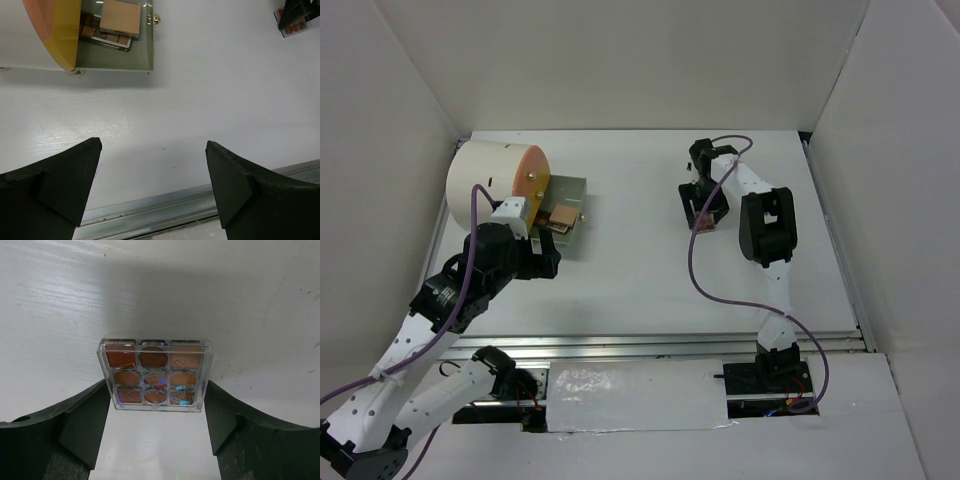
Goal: Organize the makeup
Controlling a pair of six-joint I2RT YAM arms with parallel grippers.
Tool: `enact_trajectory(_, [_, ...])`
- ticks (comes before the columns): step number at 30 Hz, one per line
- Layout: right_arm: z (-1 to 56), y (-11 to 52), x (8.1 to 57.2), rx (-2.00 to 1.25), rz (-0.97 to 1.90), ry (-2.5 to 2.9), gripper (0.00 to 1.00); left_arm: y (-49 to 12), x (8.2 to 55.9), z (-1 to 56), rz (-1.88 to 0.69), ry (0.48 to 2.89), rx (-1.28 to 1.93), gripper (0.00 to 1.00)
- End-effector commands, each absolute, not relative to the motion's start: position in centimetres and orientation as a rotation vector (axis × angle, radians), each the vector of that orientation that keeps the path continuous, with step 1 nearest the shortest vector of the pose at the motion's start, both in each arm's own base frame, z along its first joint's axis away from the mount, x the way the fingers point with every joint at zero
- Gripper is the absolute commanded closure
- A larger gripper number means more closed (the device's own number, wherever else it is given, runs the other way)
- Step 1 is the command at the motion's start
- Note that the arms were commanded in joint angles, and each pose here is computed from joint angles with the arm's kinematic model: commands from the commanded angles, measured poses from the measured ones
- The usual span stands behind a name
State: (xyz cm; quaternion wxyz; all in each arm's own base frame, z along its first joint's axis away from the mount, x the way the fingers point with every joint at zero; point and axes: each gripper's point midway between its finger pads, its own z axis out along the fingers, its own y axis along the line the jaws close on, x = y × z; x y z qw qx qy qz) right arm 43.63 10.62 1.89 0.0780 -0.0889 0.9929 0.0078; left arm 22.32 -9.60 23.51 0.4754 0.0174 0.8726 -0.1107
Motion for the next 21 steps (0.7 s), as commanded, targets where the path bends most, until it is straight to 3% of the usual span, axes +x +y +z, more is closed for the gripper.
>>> enact_trajectory(1, [2.7,10.9,43.7,-0.294,-0.042,2.964,0.34,-9.6,23.0,24.6,-0.273,2.086,0.036,0.01])
enact_trajectory(9, [2.9,11.1,43.3,-0.266,-0.126,2.915,0.42,-9.4,23.0,24.4,-0.261,2.09,0.028,0.01])
enact_trajectory(21, [6.2,14.4,42.3,-0.24,0.194,2.761,0.45,-9.0,23.2,24.7,-0.242,2.088,-0.016,0.01])
